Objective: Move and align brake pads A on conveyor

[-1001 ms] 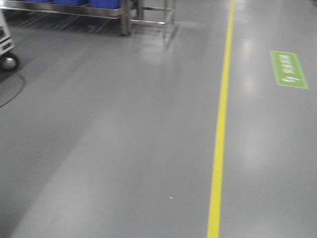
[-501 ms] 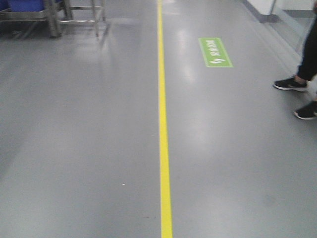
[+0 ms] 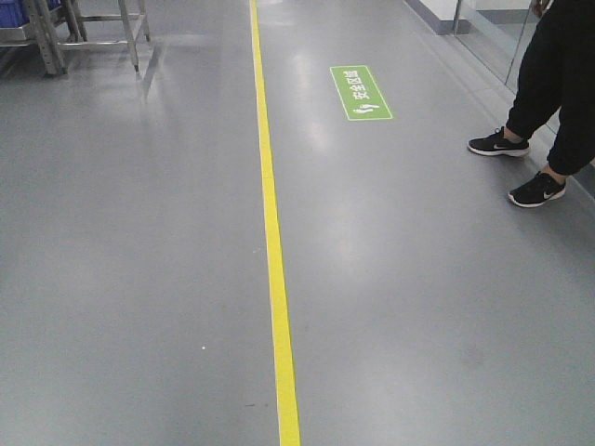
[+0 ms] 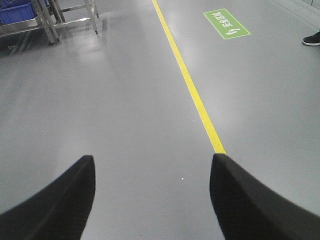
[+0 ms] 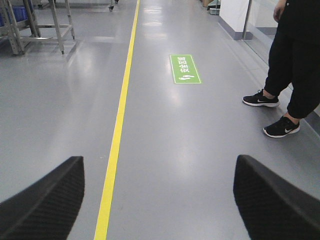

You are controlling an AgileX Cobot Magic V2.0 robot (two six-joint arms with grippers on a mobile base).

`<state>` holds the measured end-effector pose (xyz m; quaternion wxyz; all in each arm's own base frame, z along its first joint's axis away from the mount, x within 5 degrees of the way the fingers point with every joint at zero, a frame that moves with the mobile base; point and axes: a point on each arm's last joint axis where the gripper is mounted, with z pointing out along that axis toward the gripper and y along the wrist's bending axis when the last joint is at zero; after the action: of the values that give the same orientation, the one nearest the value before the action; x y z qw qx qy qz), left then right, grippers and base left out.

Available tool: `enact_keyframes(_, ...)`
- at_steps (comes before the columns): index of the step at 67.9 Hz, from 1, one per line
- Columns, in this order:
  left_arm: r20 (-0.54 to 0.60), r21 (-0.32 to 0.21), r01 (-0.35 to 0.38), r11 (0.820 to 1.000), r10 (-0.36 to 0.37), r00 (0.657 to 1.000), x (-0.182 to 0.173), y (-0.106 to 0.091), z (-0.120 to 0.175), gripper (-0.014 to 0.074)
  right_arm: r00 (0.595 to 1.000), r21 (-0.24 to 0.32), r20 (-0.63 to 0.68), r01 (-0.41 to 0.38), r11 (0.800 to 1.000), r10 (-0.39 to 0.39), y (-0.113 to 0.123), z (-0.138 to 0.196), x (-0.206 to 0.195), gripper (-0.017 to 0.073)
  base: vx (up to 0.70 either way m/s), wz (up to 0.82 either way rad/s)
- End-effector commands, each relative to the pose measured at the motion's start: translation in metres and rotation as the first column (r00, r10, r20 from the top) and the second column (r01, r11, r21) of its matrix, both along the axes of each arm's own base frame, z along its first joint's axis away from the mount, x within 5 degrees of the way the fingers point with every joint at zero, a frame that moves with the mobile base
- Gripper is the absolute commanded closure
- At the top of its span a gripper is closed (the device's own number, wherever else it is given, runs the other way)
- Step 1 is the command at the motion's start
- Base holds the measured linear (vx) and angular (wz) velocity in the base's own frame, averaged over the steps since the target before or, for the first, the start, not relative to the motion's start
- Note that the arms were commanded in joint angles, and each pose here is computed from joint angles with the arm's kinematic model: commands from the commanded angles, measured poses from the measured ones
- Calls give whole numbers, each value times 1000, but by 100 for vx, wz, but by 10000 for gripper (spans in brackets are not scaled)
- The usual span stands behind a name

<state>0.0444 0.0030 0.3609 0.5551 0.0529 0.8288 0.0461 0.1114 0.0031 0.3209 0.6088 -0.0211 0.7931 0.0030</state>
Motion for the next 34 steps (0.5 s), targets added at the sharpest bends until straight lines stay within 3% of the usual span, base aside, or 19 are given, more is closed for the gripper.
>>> enact_keyframes(1,75,1,8,1000,-8,997,3,0,11,134,996,-6,94,4,1000,-3,0,15,2,-33,8,5)
enact_keyframes(34,74,1,8,1000,-8,997,3,0,11,134,996,-6,94,4,1000,-3,0,15,2,-33,20,1)
